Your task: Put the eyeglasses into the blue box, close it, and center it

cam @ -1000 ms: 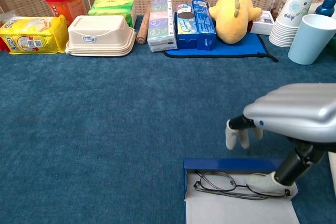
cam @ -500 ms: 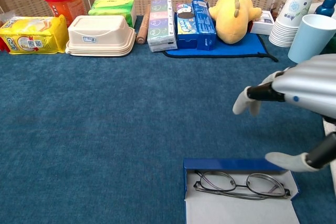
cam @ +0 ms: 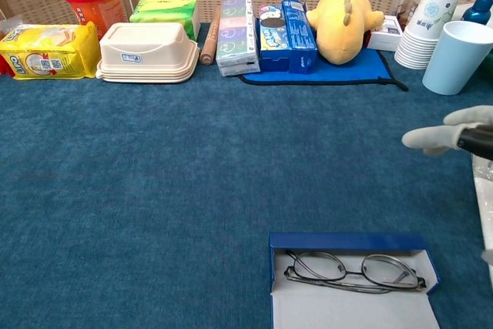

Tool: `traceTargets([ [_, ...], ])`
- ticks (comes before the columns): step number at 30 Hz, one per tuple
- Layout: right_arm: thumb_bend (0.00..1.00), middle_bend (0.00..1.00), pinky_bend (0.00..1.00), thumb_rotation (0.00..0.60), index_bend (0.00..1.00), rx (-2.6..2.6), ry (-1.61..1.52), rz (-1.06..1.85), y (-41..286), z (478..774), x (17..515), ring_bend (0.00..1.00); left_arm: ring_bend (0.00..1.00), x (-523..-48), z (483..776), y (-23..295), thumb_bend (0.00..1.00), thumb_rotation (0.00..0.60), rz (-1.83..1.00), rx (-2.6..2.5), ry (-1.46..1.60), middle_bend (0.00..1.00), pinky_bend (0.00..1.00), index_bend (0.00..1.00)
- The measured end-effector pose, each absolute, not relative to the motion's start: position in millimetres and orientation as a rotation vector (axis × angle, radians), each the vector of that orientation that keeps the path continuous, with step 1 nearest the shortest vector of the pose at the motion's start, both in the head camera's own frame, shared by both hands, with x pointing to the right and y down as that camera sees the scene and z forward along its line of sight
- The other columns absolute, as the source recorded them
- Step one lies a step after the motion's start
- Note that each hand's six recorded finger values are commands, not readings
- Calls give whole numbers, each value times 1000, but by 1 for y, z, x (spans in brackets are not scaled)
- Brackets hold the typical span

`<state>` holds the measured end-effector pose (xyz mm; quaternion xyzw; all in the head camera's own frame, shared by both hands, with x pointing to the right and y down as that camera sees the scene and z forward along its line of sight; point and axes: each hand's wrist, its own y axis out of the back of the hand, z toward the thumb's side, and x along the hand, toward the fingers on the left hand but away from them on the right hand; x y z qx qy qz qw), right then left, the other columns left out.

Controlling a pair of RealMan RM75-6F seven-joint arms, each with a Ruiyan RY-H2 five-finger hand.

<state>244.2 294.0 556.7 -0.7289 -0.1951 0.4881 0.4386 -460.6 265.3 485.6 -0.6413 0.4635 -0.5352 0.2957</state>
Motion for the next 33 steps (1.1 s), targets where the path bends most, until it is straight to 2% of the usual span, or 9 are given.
traceTargets([
  [6,254,147,196,465,43,-1799,-495,1211,308,560,258,45,0,-459,483,265,282,600,-1417,-1710,1233,26,0,82],
  [14,226,109,176,500,4,-1784,-469,1203,344,570,276,5,0,-458,483,266,282,600,-1404,-1715,1237,26,0,73],
  [23,197,79,141,594,0,-1784,-470,1147,376,582,279,0,0,-462,477,270,282,600,-1398,-1702,1239,25,0,67],
  [33,173,28,102,600,0,-1805,-488,1064,399,595,267,0,0,-468,466,279,281,600,-1384,-1687,1252,25,0,61],
])
